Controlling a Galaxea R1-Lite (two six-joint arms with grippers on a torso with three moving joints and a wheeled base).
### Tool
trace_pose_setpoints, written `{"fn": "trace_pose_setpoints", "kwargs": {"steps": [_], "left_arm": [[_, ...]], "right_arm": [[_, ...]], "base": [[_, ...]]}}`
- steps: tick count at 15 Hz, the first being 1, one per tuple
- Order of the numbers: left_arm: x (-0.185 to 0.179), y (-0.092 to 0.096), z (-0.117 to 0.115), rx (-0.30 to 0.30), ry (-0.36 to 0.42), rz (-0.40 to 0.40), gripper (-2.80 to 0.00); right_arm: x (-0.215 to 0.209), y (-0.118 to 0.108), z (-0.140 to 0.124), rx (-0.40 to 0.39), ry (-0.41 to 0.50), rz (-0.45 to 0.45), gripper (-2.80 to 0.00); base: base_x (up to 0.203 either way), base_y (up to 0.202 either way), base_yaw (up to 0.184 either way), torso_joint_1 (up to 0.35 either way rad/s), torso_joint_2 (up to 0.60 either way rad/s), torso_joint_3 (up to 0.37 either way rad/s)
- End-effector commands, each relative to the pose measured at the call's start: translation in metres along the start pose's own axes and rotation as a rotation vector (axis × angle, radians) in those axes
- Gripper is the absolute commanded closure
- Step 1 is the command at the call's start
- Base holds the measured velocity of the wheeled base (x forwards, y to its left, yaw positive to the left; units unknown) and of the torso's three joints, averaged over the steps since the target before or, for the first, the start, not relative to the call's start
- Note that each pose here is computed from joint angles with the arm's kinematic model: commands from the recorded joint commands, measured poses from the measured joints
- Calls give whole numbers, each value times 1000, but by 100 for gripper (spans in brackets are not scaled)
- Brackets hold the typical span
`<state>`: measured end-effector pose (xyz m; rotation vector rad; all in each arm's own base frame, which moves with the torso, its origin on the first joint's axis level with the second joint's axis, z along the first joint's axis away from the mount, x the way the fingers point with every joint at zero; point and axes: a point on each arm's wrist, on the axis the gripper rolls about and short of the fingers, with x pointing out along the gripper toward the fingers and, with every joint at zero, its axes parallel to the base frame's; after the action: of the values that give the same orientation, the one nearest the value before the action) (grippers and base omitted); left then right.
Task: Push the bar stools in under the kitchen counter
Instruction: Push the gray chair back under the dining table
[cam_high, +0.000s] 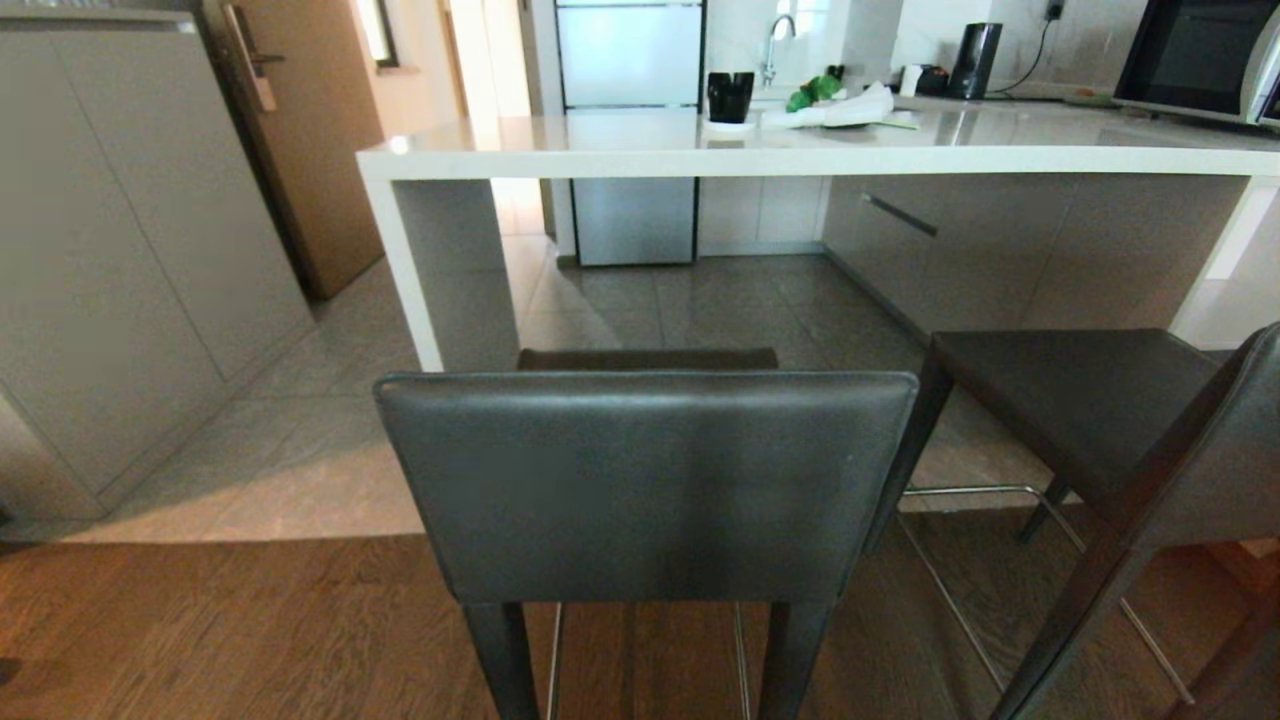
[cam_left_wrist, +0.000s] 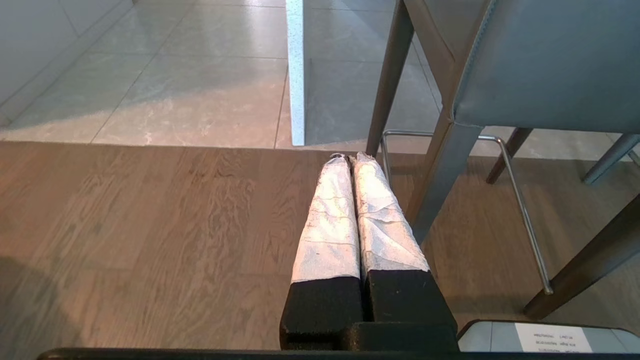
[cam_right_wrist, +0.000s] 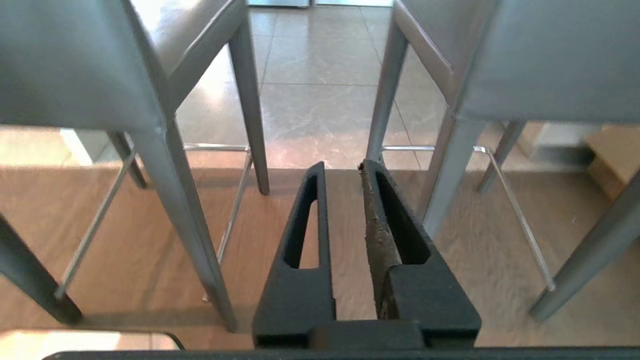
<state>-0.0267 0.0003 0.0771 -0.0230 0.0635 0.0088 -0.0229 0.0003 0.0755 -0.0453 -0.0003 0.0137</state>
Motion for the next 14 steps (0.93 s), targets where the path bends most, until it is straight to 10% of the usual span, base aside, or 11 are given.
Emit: {"fn": "trace_pose_setpoints", "kwargs": {"steps": [1, 14], "left_arm": [[0, 0, 0, -4, 4, 3, 0], [0, 0, 0, -6, 2, 3, 0]], "right_arm": [[0, 0, 0, 13, 0, -12, 0], [0, 0, 0, 53, -1, -17, 0]], "base": [[0, 0, 0, 0, 0, 0], [0, 0, 0, 0, 0, 0]]}}
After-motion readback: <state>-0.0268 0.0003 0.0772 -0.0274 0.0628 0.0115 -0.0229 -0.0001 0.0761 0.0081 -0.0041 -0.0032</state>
